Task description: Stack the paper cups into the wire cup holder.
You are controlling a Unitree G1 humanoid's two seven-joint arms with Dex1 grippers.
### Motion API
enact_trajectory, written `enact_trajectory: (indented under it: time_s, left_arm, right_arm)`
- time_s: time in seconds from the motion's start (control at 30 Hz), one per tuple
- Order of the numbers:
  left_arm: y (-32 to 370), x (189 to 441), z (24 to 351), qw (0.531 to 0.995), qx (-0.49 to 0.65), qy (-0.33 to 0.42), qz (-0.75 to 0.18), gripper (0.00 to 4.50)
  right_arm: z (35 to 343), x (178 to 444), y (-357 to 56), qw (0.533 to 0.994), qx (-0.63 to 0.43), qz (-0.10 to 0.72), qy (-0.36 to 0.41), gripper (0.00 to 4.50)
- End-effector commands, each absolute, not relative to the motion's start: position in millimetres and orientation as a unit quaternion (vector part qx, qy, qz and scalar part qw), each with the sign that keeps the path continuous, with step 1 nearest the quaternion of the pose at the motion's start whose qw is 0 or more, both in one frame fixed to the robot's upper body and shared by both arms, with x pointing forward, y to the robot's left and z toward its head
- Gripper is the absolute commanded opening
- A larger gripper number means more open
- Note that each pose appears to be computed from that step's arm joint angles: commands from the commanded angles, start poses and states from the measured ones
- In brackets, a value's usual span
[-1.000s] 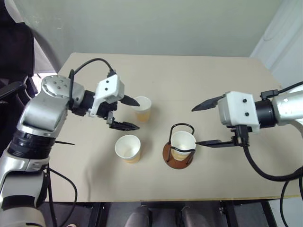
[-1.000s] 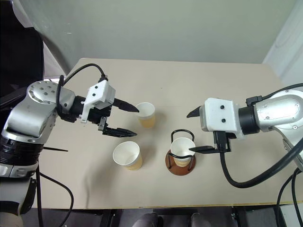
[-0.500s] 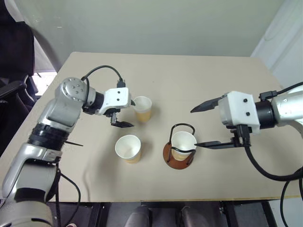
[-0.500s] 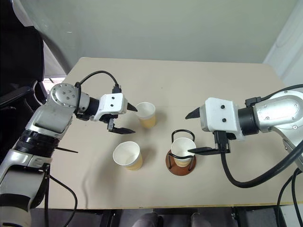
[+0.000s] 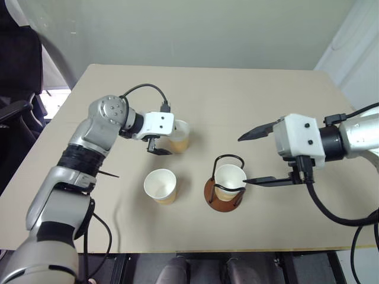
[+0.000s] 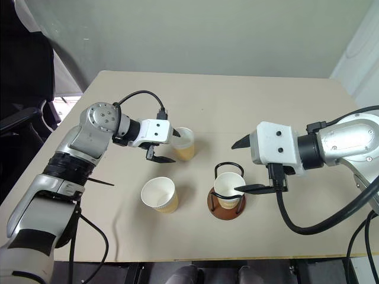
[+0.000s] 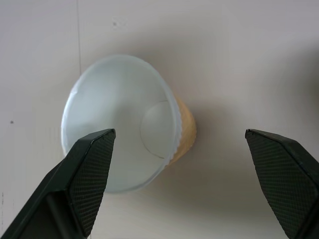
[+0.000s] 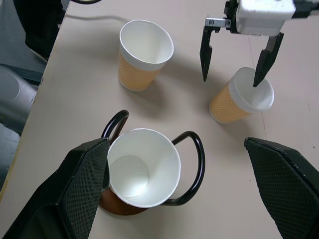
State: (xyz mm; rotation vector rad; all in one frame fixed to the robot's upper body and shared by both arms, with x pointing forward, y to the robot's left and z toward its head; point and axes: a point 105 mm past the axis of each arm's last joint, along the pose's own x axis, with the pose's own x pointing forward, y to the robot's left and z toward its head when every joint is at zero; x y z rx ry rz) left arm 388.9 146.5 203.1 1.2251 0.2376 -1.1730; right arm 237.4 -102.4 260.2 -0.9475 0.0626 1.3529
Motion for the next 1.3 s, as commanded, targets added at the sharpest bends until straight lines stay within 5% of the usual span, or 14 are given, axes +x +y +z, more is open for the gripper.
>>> enact_trajectory:
  time_s: [0.03, 0.73, 0.83, 1.17, 1.3]
  left_arm:
    - [142.9, 393.3, 217.9, 0.648, 0.566, 0.084, -0.503, 4.5]
    - [129.7, 401.4, 205.2, 0.633, 0.578, 0.088, -0.508, 4.5]
    - [127.4, 401.9, 205.3, 0.632, 0.577, 0.085, -0.511, 3.9]
    - [126.3, 398.9, 207.5, 0.631, 0.563, 0.093, -0.525, 0.23]
    - [127.6, 395.9, 207.2, 0.629, 0.557, 0.099, -0.533, 0.06]
  right_arm:
    - [269.2, 235.2, -106.0, 0.683, -0.427, 0.592, 0.015, 4.46]
    - [268.4, 234.5, -110.2, 0.683, -0.427, 0.592, 0.023, 4.46]
    - [268.1, 235.2, -110.8, 0.684, -0.427, 0.591, 0.024, 4.5]
    - [266.4, 235.3, -112.5, 0.687, -0.425, 0.589, 0.03, 4.5]
    - [265.2, 234.9, -113.2, 0.687, -0.424, 0.589, 0.034, 4.5]
